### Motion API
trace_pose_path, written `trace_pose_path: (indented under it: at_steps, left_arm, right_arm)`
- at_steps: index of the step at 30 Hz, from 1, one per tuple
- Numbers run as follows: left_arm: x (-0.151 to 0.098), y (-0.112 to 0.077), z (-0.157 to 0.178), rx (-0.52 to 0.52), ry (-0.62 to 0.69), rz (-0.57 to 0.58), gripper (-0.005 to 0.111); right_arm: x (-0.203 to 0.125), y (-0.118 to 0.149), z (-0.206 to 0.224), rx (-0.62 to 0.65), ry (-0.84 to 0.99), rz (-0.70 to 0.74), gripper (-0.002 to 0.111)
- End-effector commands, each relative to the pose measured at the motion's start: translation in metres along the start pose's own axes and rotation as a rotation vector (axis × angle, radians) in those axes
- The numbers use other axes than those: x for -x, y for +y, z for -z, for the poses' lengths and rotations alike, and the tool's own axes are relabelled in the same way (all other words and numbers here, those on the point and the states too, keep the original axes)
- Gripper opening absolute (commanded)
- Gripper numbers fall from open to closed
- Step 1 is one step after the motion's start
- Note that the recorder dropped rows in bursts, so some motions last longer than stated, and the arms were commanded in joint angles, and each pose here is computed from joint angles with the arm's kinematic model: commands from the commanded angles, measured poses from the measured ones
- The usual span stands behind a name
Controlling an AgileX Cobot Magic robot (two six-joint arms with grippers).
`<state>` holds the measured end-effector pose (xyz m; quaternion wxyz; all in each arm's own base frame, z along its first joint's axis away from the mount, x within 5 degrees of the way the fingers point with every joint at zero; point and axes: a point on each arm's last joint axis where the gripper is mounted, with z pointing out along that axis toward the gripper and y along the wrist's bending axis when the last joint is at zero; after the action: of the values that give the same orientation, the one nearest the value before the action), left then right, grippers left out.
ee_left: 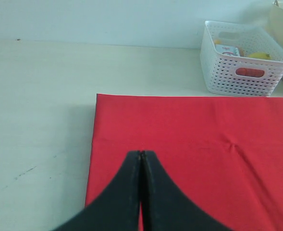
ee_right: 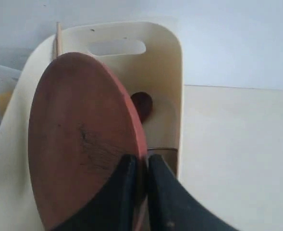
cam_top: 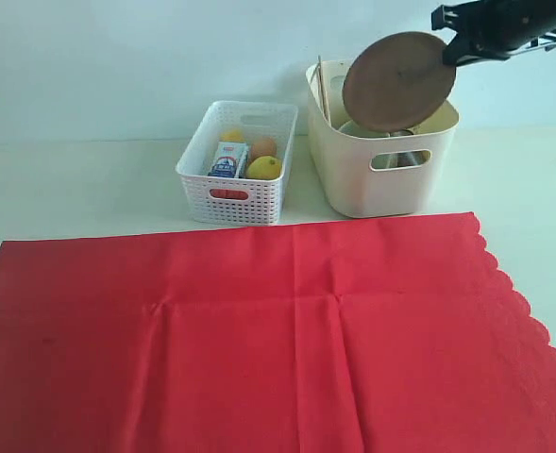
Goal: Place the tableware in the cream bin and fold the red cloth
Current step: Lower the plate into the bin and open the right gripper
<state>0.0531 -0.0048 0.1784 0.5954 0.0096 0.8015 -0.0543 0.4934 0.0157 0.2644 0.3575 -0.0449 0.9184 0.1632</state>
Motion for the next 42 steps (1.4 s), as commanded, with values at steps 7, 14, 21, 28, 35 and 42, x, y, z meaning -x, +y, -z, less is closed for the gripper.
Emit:
trace_pose_path:
  at_steps: [7, 14, 21, 28, 35, 42]
  left_arm:
    - [0.002, -0.001, 0.001, -0.012, -0.019, 0.008, 0.000]
    - [0.002, -0.001, 0.001, -0.012, -0.019, 0.008, 0.000]
    - [0.002, -0.001, 0.001, -0.012, -0.019, 0.008, 0.000]
    - [0.002, -0.001, 0.001, -0.012, -0.019, 0.008, 0.000]
    - [0.002, -0.001, 0.001, -0.012, -0.019, 0.008, 0.000]
    - [0.002, -0.001, 0.001, -0.012, -0.019, 0.008, 0.000]
  right_arm:
    - [-0.004, -0.001, -0.016, 0.074, 0.009, -0.089, 0.002]
    - [-0.009, 0.003, -0.014, 0.104, 0.069, -0.070, 0.038]
    - [-0.001, 0.011, 0.014, 0.081, 0.079, 0.006, 0.061]
    - [0.007, 0.027, 0.051, 0.102, 0.084, 0.025, 0.061]
    - [0.011, 0.042, 0.087, 0.116, 0.102, 0.018, 0.058]
    - [0.010, 0.059, 0.128, 0.130, 0.091, 0.041, 0.055]
